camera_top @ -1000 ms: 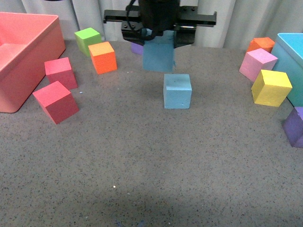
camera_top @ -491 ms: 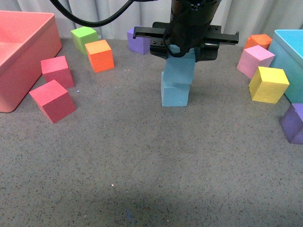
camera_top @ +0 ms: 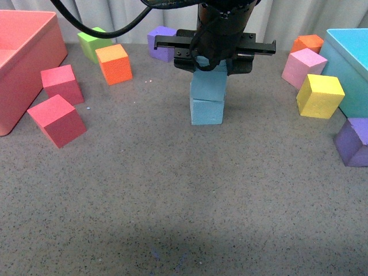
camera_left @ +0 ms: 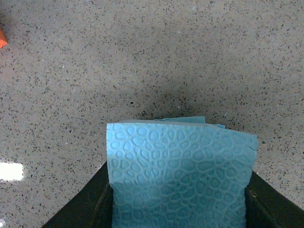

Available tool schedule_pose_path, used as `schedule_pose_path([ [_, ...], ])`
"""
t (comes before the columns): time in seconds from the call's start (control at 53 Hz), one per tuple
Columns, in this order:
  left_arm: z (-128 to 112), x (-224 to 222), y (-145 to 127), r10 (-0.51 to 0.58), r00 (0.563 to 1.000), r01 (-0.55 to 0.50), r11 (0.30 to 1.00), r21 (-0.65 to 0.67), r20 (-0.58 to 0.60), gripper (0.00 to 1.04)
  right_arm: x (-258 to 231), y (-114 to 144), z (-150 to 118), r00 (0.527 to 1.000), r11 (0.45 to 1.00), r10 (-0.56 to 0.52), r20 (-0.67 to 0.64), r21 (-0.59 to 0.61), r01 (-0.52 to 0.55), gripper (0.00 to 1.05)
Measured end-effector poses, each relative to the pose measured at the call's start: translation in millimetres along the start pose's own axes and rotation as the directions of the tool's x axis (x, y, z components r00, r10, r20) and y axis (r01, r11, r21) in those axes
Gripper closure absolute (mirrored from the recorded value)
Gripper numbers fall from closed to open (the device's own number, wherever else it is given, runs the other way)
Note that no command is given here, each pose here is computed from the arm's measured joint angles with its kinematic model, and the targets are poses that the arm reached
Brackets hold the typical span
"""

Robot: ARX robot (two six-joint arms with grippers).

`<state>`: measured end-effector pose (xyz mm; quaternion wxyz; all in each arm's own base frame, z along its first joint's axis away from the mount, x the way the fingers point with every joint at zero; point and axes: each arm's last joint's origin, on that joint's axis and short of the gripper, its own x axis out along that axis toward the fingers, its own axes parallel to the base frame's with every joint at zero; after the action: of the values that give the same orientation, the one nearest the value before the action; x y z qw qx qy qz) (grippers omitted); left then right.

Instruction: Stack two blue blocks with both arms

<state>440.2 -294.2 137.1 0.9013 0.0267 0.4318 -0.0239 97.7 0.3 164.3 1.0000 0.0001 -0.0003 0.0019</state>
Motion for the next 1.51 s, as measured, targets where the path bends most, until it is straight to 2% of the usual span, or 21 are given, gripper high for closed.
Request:
schedule_pose_path([
  [0.113, 0, 0, 0, -0.007, 1.0, 0.007, 1.0, -0.001, -0.003, 0.57, 0, 0, 0, 1.0, 1.0, 0.0, 0.0, 0.0, 0.0, 0.1],
  [0.151, 0, 0, 0, -0.01, 1.0, 0.01, 1.0, -0.006, -0.004, 0.54, 0, 0, 0, 1.0, 1.0, 0.0, 0.0, 0.0, 0.0, 0.1],
  [0.491, 1, -4, 2, -0.04, 0.999, 0.041, 0.999, -0.024, 0.002, 0.06, 0, 0, 0, 1.0, 1.0, 0.0, 0.0, 0.0, 0.0, 0.1],
  [0.811, 10, -31, 24, -0.05, 0.996, 0.057, 0.994, -0.089, 0.078, 0.07, 0, 0, 0, 1.0, 1.0, 0.0, 0.0, 0.0, 0.0, 0.1],
  [0.83, 12, -34, 26, -0.035, 0.992, 0.046, 0.995, -0.086, 0.122, 0.08, 0, 0, 0, 1.0, 1.0, 0.0, 0.0, 0.0, 0.0, 0.1],
  [0.849, 12, -35, 32, 0.003, 0.972, 0.016, 0.997, -0.077, 0.233, 0.13, 0, 0, 0, 1.0, 1.0, 0.0, 0.0, 0.0, 0.0, 0.1],
  [0.887, 8, -38, 42, 0.041, 0.931, -0.014, 0.997, -0.076, 0.363, 0.21, 0, 0, 0, 1.0, 1.0, 0.0, 0.0, 0.0, 0.0, 0.1],
  [0.943, -9, -46, 69, 0.046, 0.849, -0.028, 0.999, -0.042, 0.526, 0.33, 0, 0, 0, 1.0, 1.0, 0.0, 0.0, 0.0, 0.0, 0.1],
  [0.962, -17, -51, 83, 0.042, 0.806, -0.015, 0.999, -0.05, 0.591, 0.38, 0, 0, 0, 1.0, 1.0, -0.002, 0.0, 0.0, 0.002, 0.1],
  [1.019, -32, -67, 110, 0.041, 0.697, 0.017, 0.997, -0.074, 0.716, 0.49, 0, 0, 0, 1.0, 1.0, -0.002, 0.0, 0.0, 0.002, 0.1],
  [1.075, -49, -87, 139, 0.055, 0.615, 0.028, 0.995, -0.092, 0.787, 0.62, 0, 0, 0, 1.0, 1.0, -0.001, 0.0, 0.0, 0.001, 0.1],
  [1.094, -55, -91, 147, 0.06, 0.601, 0.029, 0.995, -0.096, 0.797, 0.65, 0, 0, 0, 1.0, 1.0, -0.001, 0.0, 0.0, 0.001, 0.1],
  [1.151, -74, -102, 168, 0.071, 0.592, 0.015, 0.995, -0.099, 0.803, 0.76, 0, 0, 0, 1.0, 1.0, -0.001, 0.0, 0.0, 0.001, 0.1],
  [1.283, -118, -117, 200, 0.062, 0.636, -0.005, 0.997, -0.076, 0.769, 1.01, 0, 0, 0, 1.0, 1.0, 0.0, 0.0, 0.0, 0.0, 0.1],
  [1.509, -163, -154, 237, 0.059, 0.632, -0.011, 0.998, -0.068, 0.772, 1.01, 0, 0, 0, 1.0, 1.0, 0.0, 0.0, 0.0, 0.0, 0.1],
])
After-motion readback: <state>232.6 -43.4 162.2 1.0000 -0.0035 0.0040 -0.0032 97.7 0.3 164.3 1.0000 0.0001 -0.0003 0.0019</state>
